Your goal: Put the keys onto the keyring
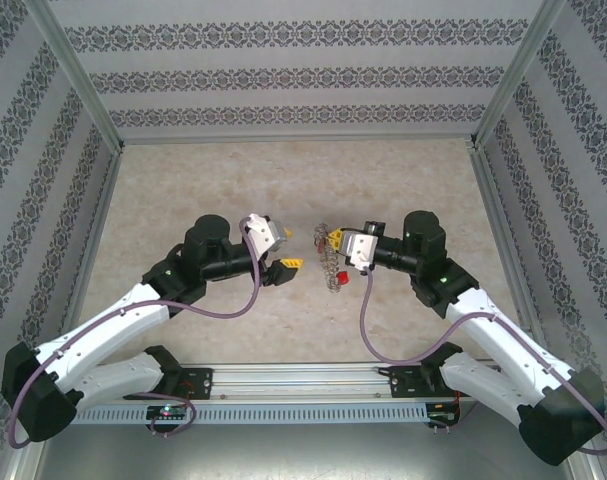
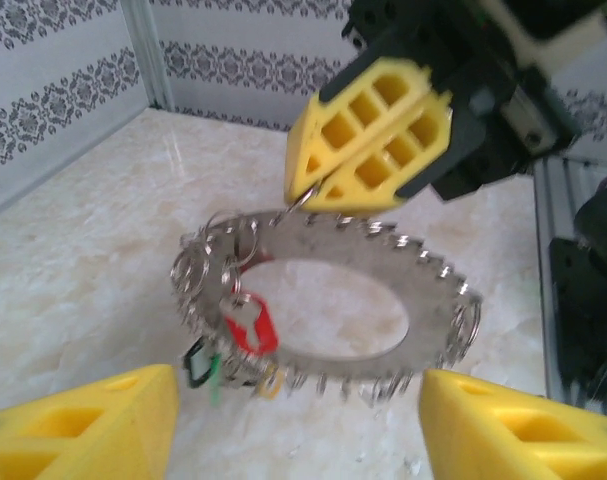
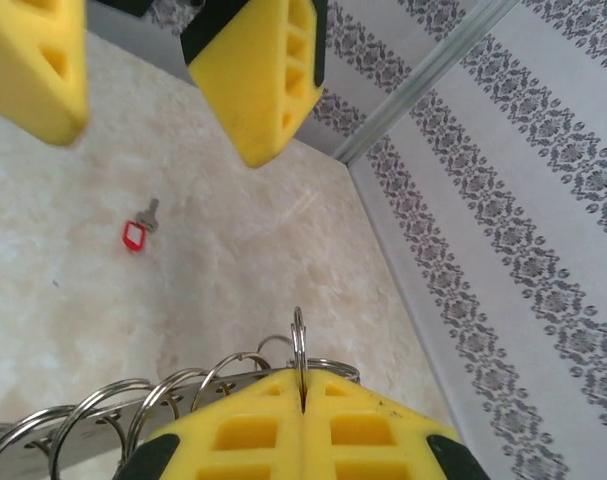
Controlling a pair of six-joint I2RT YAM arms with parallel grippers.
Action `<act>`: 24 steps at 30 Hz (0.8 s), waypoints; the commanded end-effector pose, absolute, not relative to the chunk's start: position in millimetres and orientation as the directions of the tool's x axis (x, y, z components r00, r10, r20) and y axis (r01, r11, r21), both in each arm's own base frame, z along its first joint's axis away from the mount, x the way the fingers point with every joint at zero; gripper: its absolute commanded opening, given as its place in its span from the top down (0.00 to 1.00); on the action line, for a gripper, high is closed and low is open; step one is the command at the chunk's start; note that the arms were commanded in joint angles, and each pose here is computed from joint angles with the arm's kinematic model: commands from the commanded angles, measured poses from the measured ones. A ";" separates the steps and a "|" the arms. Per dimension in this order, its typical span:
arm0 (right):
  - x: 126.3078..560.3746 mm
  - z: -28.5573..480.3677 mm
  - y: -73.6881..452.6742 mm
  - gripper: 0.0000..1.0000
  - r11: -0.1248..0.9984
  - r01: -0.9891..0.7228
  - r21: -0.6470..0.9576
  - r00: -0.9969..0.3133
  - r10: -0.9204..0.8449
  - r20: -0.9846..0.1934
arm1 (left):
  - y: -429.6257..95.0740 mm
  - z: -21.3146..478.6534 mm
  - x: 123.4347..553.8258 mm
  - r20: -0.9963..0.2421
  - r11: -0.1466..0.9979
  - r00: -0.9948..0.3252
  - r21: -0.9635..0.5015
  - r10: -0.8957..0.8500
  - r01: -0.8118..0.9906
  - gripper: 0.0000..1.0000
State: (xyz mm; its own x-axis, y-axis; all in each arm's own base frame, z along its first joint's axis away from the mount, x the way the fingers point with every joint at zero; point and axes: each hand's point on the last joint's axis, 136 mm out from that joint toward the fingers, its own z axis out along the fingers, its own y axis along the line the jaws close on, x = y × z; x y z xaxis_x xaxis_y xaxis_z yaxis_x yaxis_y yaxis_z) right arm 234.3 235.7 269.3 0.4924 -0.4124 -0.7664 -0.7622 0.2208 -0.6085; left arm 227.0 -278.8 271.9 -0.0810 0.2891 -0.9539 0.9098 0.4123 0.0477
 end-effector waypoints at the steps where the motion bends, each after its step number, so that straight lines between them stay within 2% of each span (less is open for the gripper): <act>1: 209.4 296.5 243.9 1.00 0.162 -0.803 -0.574 0.526 -0.263 -0.809 | -282.5 272.6 222.7 -0.935 0.326 0.030 0.154 0.354 0.933 0.43; 3: 204.8 298.2 245.6 1.00 0.143 -0.818 -0.557 0.518 -0.239 -0.821 | -289.5 276.9 219.9 -0.943 0.282 0.095 0.190 0.319 0.940 0.46; 8: 196.0 302.2 248.3 1.00 0.117 -0.849 -0.516 0.490 -0.192 -0.850 | -293.6 296.3 233.6 -0.965 0.353 0.156 0.223 0.210 0.908 0.47; 14: 189.5 303.4 249.0 1.00 0.102 -0.871 -0.480 0.461 -0.164 -0.872 | -305.9 305.6 222.4 -0.964 0.260 0.196 0.238 0.178 0.936 0.57; 18: 188.7 304.3 249.7 1.00 0.104 -0.881 -0.463 0.446 -0.151 -0.882 | -313.8 305.6 213.4 -0.961 0.196 0.218 0.249 0.169 0.948 0.61; 24: 185.8 306.2 251.1 1.00 0.093 -0.890 -0.447 0.433 -0.133 -0.891 | -321.0 302.9 210.8 -0.958 0.167 0.226 0.255 0.174 0.952 0.67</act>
State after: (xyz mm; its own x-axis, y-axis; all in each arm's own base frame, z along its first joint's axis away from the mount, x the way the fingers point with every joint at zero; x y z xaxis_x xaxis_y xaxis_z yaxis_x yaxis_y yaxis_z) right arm 196.3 248.8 280.6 0.3748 -0.2137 -0.9022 -0.9066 0.1192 -0.4048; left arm 217.7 -311.9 275.3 0.1294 0.2394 -0.9623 0.9597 0.2138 0.1823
